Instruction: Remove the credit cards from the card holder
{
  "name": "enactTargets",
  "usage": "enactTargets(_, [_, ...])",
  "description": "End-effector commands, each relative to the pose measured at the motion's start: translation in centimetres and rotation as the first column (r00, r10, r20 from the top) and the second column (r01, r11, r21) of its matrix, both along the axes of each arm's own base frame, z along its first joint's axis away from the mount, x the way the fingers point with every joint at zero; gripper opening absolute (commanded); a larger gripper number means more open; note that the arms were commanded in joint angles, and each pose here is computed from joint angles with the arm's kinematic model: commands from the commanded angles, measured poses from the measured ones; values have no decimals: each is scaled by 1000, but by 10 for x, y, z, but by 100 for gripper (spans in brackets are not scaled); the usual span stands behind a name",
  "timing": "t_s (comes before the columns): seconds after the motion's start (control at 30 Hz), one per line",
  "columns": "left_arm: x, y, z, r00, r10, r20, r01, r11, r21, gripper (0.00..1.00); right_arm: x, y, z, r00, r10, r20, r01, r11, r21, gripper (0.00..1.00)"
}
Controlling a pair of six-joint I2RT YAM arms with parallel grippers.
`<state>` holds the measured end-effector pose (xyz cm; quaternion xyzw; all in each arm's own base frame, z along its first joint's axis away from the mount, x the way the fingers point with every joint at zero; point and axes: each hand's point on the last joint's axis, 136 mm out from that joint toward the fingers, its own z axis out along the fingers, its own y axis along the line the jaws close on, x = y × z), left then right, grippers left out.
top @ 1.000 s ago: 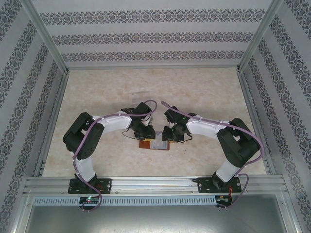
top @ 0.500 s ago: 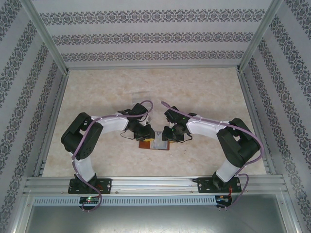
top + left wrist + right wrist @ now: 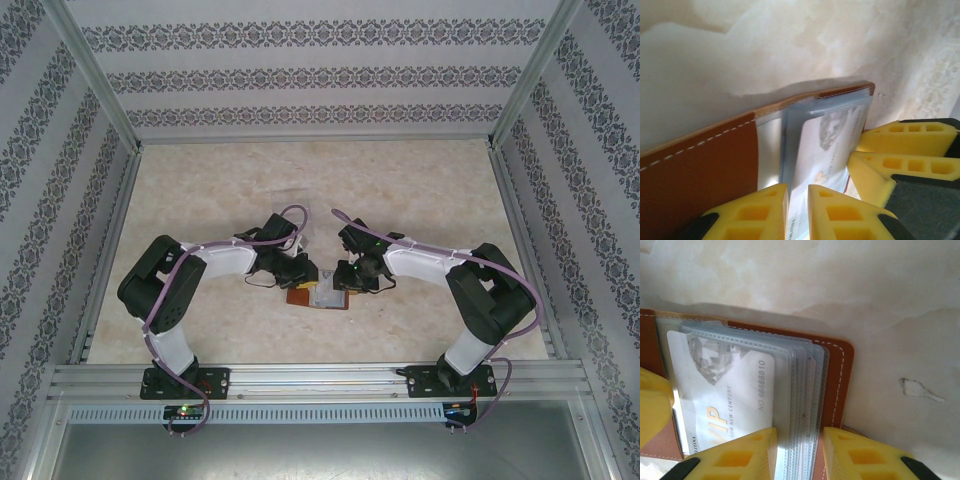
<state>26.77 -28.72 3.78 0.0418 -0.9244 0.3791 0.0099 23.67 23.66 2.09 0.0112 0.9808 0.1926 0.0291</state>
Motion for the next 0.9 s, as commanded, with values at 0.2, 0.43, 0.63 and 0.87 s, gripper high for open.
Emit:
enactTargets(0.2, [-2, -5, -11, 999, -12, -45, 10, 999, -37, 17, -11, -16, -12, 999, -24, -48, 21, 998, -67, 31])
enactTargets(0.43, [-4, 9, -20, 999, -17, -48, 20, 998, 65, 18, -12, -17, -12, 998, -25, -49, 22, 997, -69, 31])
enactTargets(0.63, [-5, 13, -24, 998, -26, -57, 32, 995, 99, 20, -12, -17, -12, 999, -26, -47, 22, 997, -68, 31])
enactTargets(0.87, [-4, -1, -18, 997, -34, -63, 35, 999, 1, 20, -13, -17, -13, 998, -26, -49, 23, 997, -68, 31])
